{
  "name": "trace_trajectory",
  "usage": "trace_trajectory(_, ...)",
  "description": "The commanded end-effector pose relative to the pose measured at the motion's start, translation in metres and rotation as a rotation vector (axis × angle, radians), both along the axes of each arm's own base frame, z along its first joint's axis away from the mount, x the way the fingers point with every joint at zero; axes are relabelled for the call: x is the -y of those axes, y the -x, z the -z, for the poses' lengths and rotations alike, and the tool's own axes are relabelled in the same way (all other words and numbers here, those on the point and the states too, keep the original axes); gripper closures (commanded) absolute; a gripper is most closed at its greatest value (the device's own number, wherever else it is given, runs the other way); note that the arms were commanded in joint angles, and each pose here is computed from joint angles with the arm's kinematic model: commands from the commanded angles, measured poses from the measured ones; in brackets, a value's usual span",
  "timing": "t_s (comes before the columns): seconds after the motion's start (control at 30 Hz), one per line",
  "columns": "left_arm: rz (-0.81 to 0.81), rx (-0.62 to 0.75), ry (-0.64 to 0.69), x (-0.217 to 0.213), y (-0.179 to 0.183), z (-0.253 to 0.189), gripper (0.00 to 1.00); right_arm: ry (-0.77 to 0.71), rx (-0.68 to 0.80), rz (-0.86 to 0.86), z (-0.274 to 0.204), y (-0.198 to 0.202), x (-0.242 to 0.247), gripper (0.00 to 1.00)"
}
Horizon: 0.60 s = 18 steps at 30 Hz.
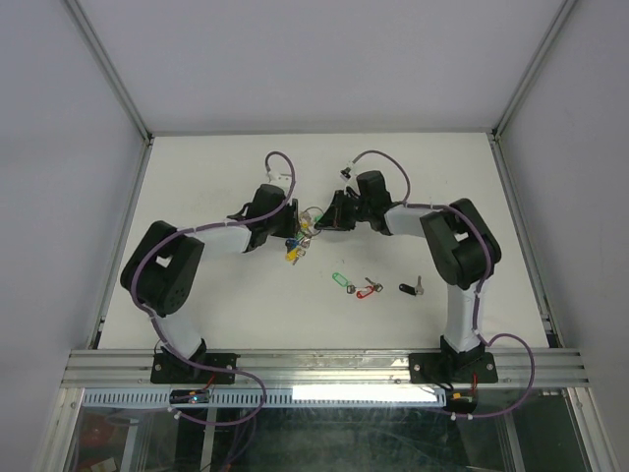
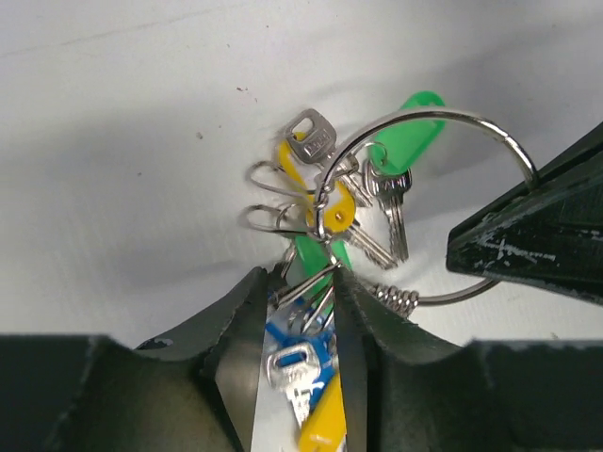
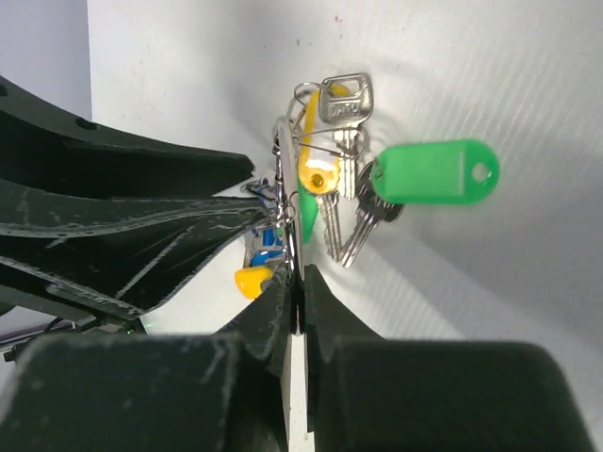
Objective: Put the keys on the keyring
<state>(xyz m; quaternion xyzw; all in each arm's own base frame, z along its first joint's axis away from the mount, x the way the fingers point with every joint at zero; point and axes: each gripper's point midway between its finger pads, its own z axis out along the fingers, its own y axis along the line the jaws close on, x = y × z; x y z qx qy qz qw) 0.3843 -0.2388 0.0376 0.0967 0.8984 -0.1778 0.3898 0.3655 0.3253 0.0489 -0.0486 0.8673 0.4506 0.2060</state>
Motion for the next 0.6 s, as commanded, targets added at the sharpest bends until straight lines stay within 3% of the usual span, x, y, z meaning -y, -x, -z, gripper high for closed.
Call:
trace_trajectory(0.0, -0.017, 0.145, 0.04, -0.005, -0.001, -0.072, 0.63, -0.04, 0.161, 0.013, -0.059, -0.007, 0.004, 1.0)
trace_trajectory(0.13, -0.056, 0.24, 0.067, -0.018, 0.006, -0.122, 0.5, -0.038, 0.157, 0.012, -0.082, 0.002, 0.009, 1.0)
trace_trajectory(0.17, -0.063, 0.265, 0.08, -0.022, 0.01, -0.136, 0.47, 0.048, 0.299, -0.018, -0.085, -0.006, 0.018, 1.0)
trace_trajectory(0.27, -0.072, 0.313, 0.119, -0.03, 0.024, -0.168, 0.42, 0.117, 0.416, -0.011, -0.105, -0.006, 0.031, 1.0)
trace_trajectory(0.47, -0.061, 0.375, 0.162, -0.047, 0.057, -0.211, 0.38, 0.089, 0.716, 0.062, -0.177, 0.009, 0.052, 1.0)
trace_trajectory(0.57, -0.046, 0.416, 0.172, -0.056, 0.073, -0.234, 0.37, 0.085, 0.779, 0.063, -0.204, 0.021, 0.06, 1.0)
